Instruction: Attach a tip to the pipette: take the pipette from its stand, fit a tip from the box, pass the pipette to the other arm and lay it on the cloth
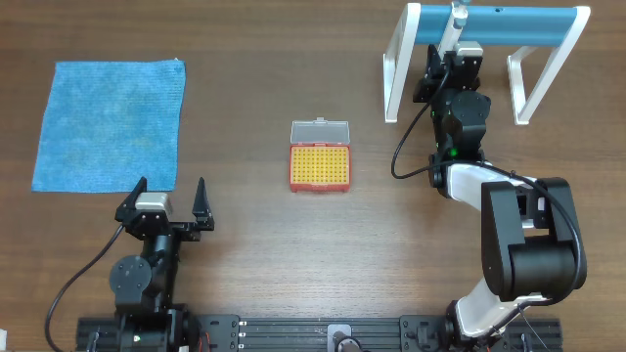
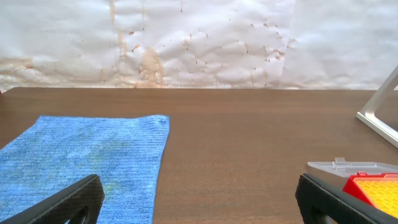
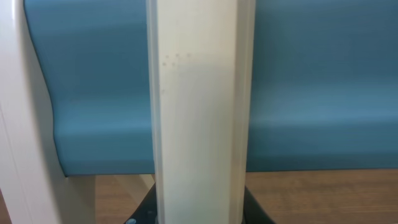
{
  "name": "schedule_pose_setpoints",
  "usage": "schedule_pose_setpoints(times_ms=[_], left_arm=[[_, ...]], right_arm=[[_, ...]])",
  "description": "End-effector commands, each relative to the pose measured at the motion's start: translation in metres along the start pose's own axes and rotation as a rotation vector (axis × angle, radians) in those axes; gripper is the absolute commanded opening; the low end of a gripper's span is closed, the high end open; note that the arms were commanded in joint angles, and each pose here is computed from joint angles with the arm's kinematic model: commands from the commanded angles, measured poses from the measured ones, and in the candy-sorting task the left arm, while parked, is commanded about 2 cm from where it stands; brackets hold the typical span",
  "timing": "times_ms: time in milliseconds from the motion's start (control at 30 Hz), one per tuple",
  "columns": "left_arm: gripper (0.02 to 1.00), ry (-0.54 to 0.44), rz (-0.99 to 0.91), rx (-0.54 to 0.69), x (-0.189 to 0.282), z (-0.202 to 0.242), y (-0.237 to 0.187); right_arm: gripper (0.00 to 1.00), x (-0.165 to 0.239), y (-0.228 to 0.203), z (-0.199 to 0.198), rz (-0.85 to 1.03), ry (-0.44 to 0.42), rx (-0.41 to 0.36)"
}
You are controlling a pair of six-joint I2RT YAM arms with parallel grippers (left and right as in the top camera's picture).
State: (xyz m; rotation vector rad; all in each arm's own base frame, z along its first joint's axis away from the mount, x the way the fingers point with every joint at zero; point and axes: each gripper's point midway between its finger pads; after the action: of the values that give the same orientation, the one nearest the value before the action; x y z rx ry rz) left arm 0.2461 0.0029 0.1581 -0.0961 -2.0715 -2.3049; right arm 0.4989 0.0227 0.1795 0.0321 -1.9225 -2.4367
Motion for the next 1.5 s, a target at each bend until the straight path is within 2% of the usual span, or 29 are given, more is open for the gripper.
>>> schedule_pose_setpoints(times_ms=[33,200,500,700,867,967,1100,1233,1267,1300,1400,1433,1500], left_arm=[[0.998,0.019,0.002,0.002,0.0,0.003,-0.002],[0.996,0.019,0.001,0.002,0.0,0.003,-0.001],[0.996,0.019,0.001,0.002,0.0,0.003,-0.001],[0.996,0.019,0.001,0.002,0.0,0.003,-0.001],[0.996,0.019,0.001,0.002,0.0,0.003,-0.001],[0.998,0.019,0.001,0.002,0.0,0.003,-0.001],[0.996,0.019,0.001,0.002,0.0,0.003,-0.001],[0.998,0.019,0.001,0.002,0.0,0.003,-0.001],[0.996,0.019,0.001,0.002,0.0,0.003,-0.001],[0.998,0.019,0.001,0.002,0.0,0.003,-0.001],[0.998,0.019,0.002,0.002,0.0,0.003,-0.002],[0.998,0.019,0.001,0.002,0.0,0.003,-0.001],[0.996,0.019,0.001,0.002,0.0,0.003,-0.001]], right_arm=[[0.082,0.003,0.012,0.007,-0.02,0.025,-0.027],[0.08,0.007,0.007,0.006,0.037,0.011,-0.026],[0.08,0.013,0.034,0.013,-0.02,0.027,-0.026],[0.08,0.014,0.033,0.026,-0.001,0.097,-0.026],[0.08,0.017,0.025,0.03,0.04,0.109,-0.027],[0.08,0.026,0.032,0.047,0.026,0.146,-0.026],[0.082,0.051,0.045,0.084,-0.004,0.231,-0.025],[0.08,0.096,0.053,0.138,-0.094,0.418,0.039],[0.08,0.117,0.053,0.158,-0.145,0.512,0.068],[0.08,0.129,0.052,0.168,-0.178,0.559,0.087],[0.08,0.16,0.039,0.184,-0.243,0.627,0.178],[0.08,0.172,0.026,0.189,-0.255,0.649,0.252],[0.08,0.183,0.022,0.198,-0.273,0.692,0.29]])
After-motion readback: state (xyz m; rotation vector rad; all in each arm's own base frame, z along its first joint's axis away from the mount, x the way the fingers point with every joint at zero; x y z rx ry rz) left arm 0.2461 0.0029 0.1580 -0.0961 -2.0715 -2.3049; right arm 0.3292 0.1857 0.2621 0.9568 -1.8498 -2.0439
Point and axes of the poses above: each gripper's point midway between its finger pads, its own x axis back along the fingers, its own z axis along the line the jaws close on, y = z × x, and after that the axes turned 8 degrees about -x, right-handed
